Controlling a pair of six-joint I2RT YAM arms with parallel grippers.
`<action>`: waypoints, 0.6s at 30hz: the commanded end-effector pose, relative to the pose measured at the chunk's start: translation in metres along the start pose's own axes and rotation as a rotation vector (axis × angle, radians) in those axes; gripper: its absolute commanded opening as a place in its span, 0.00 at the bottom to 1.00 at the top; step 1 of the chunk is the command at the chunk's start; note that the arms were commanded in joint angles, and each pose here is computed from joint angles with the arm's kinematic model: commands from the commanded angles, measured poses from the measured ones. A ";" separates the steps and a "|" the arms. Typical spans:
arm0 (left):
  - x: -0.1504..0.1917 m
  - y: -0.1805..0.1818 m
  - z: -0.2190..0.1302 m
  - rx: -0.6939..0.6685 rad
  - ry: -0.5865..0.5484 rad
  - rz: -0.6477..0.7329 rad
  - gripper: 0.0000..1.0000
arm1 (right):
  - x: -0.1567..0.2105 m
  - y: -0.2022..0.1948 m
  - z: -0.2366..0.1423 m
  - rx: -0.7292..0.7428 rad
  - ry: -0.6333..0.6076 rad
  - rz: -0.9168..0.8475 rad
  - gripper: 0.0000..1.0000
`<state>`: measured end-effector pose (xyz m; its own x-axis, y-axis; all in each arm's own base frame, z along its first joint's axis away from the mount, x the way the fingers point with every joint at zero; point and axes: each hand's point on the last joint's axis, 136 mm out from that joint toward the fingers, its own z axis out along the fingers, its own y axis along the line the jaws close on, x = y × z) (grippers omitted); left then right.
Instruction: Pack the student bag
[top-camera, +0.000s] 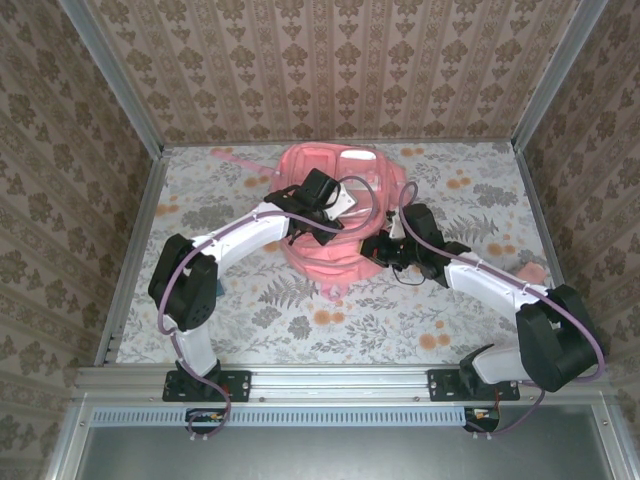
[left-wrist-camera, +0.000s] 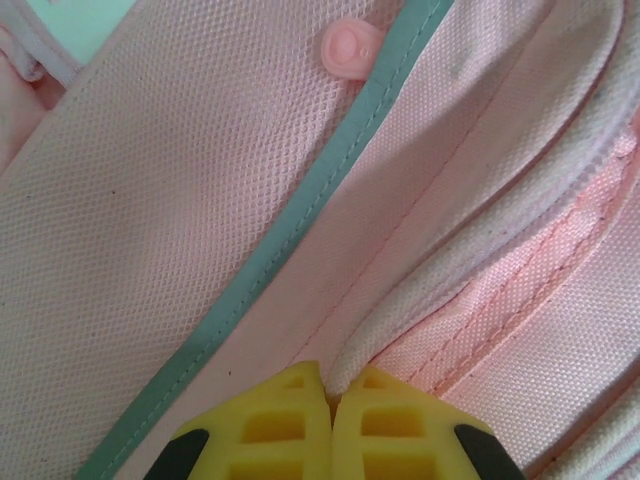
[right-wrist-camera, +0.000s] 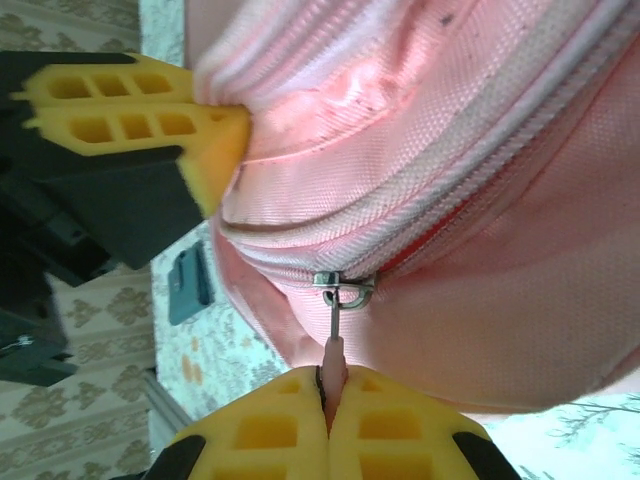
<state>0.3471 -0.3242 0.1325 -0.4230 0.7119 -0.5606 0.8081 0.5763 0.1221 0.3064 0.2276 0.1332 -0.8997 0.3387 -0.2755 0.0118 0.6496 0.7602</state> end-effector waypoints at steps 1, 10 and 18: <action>-0.066 0.022 -0.038 -0.079 -0.260 -0.064 0.00 | 0.006 -0.009 -0.006 0.118 0.029 -0.096 0.00; -0.096 0.011 -0.041 0.012 -0.332 -0.221 0.00 | 0.036 0.056 0.024 -0.118 0.158 -0.184 0.00; -0.101 0.015 -0.052 0.024 -0.364 -0.311 0.00 | 0.027 0.056 0.025 -0.163 0.100 -0.099 0.00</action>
<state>0.3533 -0.3360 0.1529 -0.5665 0.5341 -0.6275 0.7027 0.7109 -0.0292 0.3137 0.2712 0.1408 -0.9024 0.2598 -0.3437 -0.1015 0.6471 0.7556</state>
